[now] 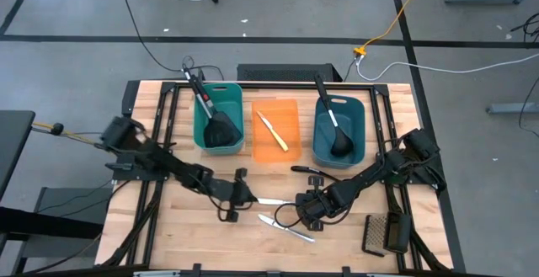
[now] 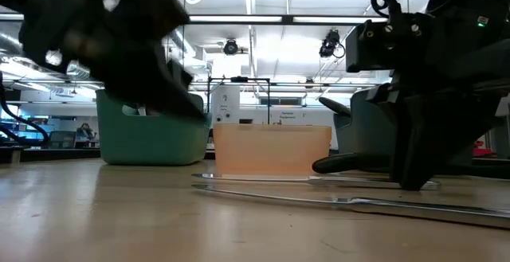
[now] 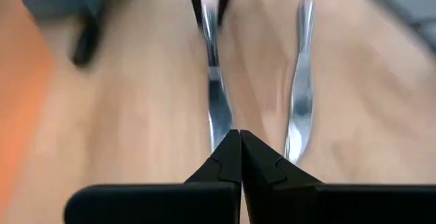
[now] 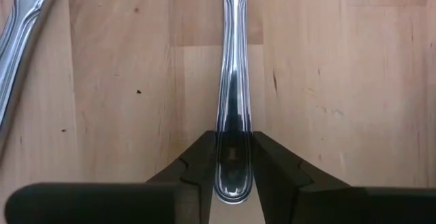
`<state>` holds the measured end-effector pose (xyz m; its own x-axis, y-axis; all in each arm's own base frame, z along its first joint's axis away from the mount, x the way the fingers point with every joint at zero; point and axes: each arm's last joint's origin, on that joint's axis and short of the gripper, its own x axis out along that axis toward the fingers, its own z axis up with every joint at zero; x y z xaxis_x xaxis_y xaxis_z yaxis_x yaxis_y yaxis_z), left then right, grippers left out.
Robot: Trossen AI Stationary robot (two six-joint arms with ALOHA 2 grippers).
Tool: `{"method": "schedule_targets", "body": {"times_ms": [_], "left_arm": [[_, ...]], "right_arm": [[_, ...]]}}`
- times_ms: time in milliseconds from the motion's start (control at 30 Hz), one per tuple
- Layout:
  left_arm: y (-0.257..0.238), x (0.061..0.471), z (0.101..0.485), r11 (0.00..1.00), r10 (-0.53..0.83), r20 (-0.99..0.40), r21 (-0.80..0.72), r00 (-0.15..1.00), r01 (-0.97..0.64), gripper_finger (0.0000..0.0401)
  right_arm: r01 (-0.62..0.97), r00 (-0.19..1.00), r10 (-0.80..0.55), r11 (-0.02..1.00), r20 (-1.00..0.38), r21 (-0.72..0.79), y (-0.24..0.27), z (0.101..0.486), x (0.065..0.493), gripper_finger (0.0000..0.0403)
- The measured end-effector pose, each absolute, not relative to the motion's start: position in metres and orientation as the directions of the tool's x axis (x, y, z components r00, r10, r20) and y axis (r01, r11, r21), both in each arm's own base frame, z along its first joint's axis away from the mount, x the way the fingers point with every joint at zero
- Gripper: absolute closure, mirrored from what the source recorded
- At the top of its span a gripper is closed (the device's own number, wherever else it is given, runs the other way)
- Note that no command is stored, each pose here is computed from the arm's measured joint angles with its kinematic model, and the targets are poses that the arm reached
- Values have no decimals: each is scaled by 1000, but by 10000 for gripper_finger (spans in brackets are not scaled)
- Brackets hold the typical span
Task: Pick & Place Kitchen Items
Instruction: Put the top silver knife into the orange bin
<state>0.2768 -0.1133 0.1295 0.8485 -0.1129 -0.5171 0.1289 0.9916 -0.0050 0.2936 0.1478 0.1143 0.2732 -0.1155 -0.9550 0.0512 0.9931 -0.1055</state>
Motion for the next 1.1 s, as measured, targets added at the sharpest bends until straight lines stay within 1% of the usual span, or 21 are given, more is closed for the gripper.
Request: {"method": "schedule_targets", "body": {"times_ms": [67,200,333,467,567,933,1000,1100], "left_arm": [[-117,284,119,991,-123,-548,-21,828,134,400],[-120,291,111,992,-115,-567,-22,815,125,401],[-120,292,110,993,-111,-578,-33,808,114,401],[-118,291,108,997,-80,-592,-31,802,77,401],[-117,290,99,999,-37,-613,-2,789,46,401],[-116,292,91,999,-38,-631,-22,775,31,401],[-116,291,90,999,-37,-640,-21,767,30,401],[-114,291,89,1000,-25,-652,-30,758,7,401]], "right_arm": [[58,272,-112,993,-956,-100,148,114,294,312],[52,276,-112,993,-955,-102,150,114,293,312],[48,278,-112,994,-954,-103,151,114,292,312],[49,279,-110,994,-954,-100,151,114,292,312],[51,280,-106,994,-954,-96,151,114,292,311],[50,285,-96,995,-954,-85,152,115,293,311],[47,280,-85,996,-956,-75,152,117,291,307],[43,262,-58,998,-963,-48,152,118,291,290]]}}
